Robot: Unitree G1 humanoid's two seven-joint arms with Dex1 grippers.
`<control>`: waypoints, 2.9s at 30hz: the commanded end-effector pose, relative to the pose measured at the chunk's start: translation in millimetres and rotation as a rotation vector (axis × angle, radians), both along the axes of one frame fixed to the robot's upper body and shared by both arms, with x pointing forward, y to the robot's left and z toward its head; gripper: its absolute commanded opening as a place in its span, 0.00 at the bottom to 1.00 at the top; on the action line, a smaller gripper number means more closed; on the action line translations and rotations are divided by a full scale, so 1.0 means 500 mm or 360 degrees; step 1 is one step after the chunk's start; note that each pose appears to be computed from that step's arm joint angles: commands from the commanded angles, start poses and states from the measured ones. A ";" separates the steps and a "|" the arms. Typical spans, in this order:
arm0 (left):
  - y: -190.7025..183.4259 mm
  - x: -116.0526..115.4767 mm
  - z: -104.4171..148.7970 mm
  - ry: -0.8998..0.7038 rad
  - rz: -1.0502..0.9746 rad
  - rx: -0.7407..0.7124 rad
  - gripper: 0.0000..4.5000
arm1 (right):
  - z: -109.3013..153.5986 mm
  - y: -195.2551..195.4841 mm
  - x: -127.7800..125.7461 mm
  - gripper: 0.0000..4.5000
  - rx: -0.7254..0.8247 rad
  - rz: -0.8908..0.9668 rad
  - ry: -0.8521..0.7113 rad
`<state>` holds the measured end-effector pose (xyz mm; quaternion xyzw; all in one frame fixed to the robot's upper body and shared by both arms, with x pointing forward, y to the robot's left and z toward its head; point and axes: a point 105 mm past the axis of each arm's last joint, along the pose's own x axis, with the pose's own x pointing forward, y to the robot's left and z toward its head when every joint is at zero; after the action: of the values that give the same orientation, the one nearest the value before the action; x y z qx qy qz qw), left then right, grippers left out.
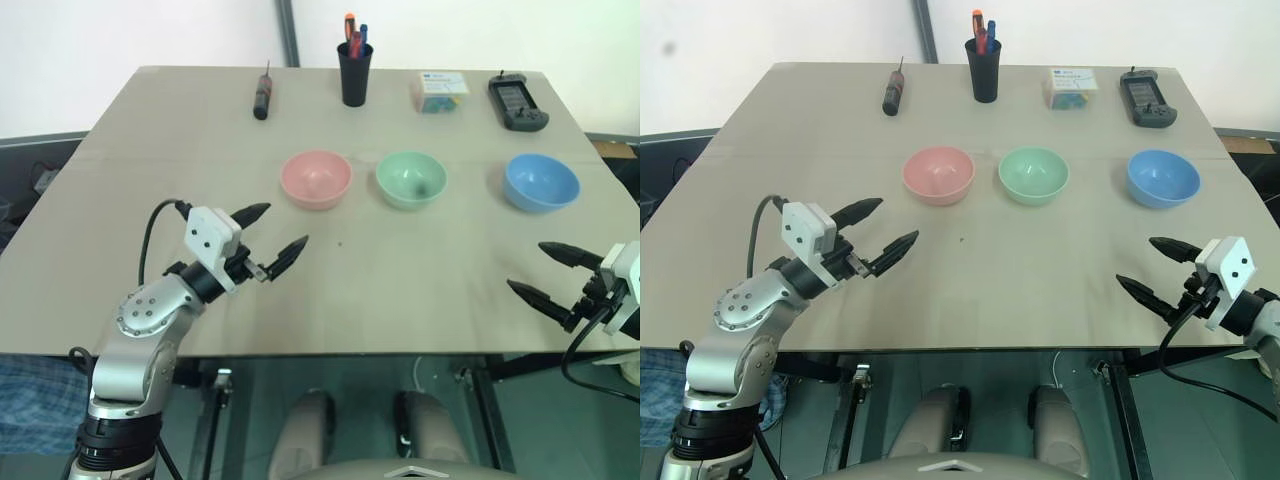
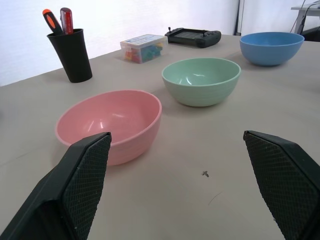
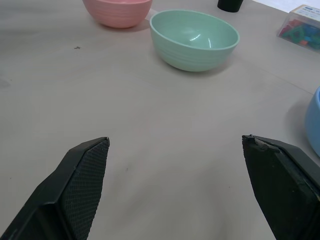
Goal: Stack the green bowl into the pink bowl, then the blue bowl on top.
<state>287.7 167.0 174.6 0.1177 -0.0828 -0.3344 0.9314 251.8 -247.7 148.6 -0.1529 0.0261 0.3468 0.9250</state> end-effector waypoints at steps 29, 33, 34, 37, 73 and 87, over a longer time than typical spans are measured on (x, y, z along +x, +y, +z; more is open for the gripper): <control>-0.085 0.221 0.015 -0.0161 0.0099 0.0747 1.00 | 0.090 0.060 -0.041 0.99 0.0122 0.0050 -0.0232; -0.106 0.234 0.008 -0.0164 0.0002 0.0830 1.00 | 0.091 0.055 -0.046 0.99 0.0118 0.0011 -0.0248; -0.109 0.237 0.008 -0.0174 -0.0007 0.0848 1.00 | 0.091 0.055 -0.047 0.99 0.0118 0.0005 -0.0249; -0.114 0.249 0.008 -0.0183 -0.0025 0.0888 1.00 | 0.090 0.053 -0.051 0.99 0.0114 -0.0015 -0.0254; -0.217 0.139 0.036 -0.0391 -0.0776 0.1070 0.02 | 0.087 0.050 -0.046 1.00 0.0112 -0.0049 -0.0255; -0.282 0.041 -0.014 -0.0623 -0.1363 0.1292 0.02 | 0.082 0.056 -0.036 1.00 0.0125 -0.0034 -0.0265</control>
<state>314.2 32.2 158.8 0.4688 -0.1288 -0.6549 0.5786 235.2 -221.4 181.7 -0.1353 -0.0431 0.3223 0.9359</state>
